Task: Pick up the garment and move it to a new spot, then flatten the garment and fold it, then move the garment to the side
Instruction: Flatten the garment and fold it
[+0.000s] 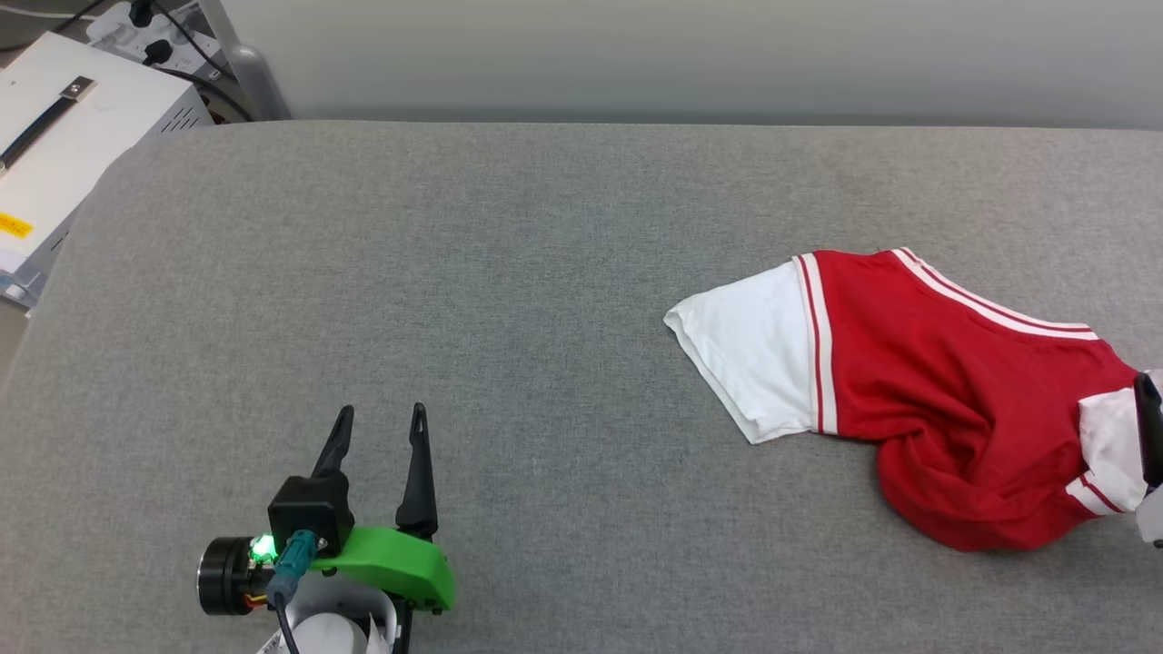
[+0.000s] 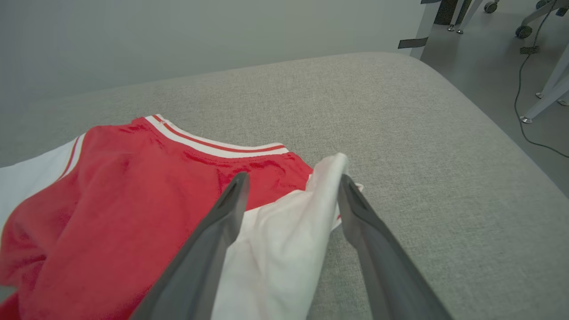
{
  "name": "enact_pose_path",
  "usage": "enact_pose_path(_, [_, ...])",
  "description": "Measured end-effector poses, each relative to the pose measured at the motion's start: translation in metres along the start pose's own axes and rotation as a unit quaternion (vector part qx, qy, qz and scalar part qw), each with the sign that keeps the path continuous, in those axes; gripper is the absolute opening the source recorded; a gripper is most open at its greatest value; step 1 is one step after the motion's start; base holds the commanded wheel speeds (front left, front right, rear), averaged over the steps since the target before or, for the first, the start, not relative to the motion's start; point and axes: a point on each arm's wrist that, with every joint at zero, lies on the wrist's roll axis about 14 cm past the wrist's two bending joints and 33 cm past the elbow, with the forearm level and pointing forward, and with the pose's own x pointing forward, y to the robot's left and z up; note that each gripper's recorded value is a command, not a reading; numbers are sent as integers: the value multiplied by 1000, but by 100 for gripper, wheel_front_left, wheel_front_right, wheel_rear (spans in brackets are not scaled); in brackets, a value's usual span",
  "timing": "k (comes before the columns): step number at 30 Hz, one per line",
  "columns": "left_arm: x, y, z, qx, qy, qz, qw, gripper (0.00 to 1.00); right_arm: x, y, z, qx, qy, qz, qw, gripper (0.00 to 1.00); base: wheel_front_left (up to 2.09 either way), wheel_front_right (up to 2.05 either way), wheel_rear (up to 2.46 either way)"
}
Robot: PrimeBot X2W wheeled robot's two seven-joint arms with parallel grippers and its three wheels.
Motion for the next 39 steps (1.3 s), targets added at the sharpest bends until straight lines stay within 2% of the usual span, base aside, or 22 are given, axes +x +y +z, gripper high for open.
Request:
enact_pose_path(5, [3,-3,9,9,-14,-7,1000,100,-5,15,45,-48,-94,7,994,100,0,0,0])
enact_pose_path(12, [13,-6,28,24,-43,-26,998,100,-29,56,83,-63,-191,21,979,100,0,0,0])
enact_pose_path(22, [36,-14,68,51,-100,-51,992,100,-56,108,99,-51,-244,65,966,100,0,0,0])
enact_pose_path(25, [36,-14,70,52,-103,-51,992,100,-53,121,116,-63,-266,88,958,100,0,0,0])
enact_pose_path(29, [34,-10,71,52,-105,-45,992,100,-42,159,145,-100,-295,152,938,100,0,0,0])
enact_pose_path(33, [30,-4,70,51,-102,-35,993,100,-18,212,145,-163,-241,230,929,100,0,0,0])
enact_pose_path(36, [27,2,68,51,-99,-26,993,100,-1,248,118,-208,-144,290,923,100,0,0,0])
enact_pose_path(39, [24,9,65,50,-95,-16,994,100,7,271,69,-265,-5,334,905,100,0,0,0])
